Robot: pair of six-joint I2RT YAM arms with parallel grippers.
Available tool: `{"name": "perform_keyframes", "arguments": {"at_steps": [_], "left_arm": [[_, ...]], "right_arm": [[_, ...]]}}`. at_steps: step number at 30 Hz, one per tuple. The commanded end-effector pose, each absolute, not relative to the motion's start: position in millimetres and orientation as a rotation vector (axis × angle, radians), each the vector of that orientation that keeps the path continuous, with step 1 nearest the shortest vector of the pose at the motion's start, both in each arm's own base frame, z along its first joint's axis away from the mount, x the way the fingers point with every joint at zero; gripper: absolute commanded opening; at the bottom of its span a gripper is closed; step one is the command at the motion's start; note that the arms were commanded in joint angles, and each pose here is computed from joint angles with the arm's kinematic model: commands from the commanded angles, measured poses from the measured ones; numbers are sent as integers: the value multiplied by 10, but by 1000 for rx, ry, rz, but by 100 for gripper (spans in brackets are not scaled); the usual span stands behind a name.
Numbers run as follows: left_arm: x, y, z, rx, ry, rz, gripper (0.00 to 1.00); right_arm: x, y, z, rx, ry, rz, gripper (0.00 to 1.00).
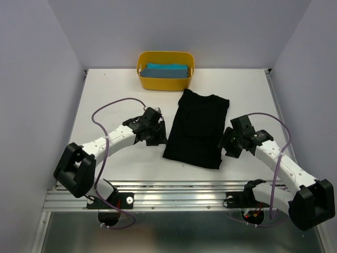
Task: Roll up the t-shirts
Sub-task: Roll the T-shirt to the center of the board.
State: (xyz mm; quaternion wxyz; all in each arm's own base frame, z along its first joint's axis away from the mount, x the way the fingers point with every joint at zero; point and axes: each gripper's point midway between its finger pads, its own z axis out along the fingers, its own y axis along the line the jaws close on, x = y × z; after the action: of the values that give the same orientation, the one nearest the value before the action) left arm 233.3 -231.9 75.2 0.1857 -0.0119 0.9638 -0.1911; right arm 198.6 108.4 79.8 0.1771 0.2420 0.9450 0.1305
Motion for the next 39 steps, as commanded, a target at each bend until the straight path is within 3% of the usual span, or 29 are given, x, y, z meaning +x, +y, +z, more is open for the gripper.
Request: {"name": "perform_keyframes", "arguments": {"at_steps": [1, 2, 3, 4, 6, 20, 30, 35, 39], "left_arm": [[2553, -2425, 1210, 3, 2564, -546, 22], [2561, -2516, 1248, 21, 2553, -589, 5], [2568, -2569, 1257, 28, 2553, -616, 0], [2588, -2628, 1229, 39, 2560, -636, 0], [2616, -2746, 1184, 57, 2565, -688, 0], [2629, -2728, 260, 100, 2743, -555, 0], [2705, -2499, 670, 119, 2653, -434, 0], [2813, -2661, 1047, 152, 2557, -538, 0], [2743, -2782, 1002, 197, 2579, -611, 0]], "right_arm": [[2149, 1083, 991, 667, 2597, 376, 36], [2177, 1111, 975, 667, 2593, 393, 27], [2166, 1114, 925, 674, 2601, 392, 19], [2154, 1151, 898, 676, 2614, 416, 10], [2137, 1234, 800, 658, 2644, 453, 4], [2076, 1185, 88, 697, 2737, 356, 3], [2298, 1076, 668, 620, 2631, 289, 5], [2333, 1129, 895, 631, 2581, 359, 6], [2249, 1251, 790, 646, 2598, 420, 7]]}}
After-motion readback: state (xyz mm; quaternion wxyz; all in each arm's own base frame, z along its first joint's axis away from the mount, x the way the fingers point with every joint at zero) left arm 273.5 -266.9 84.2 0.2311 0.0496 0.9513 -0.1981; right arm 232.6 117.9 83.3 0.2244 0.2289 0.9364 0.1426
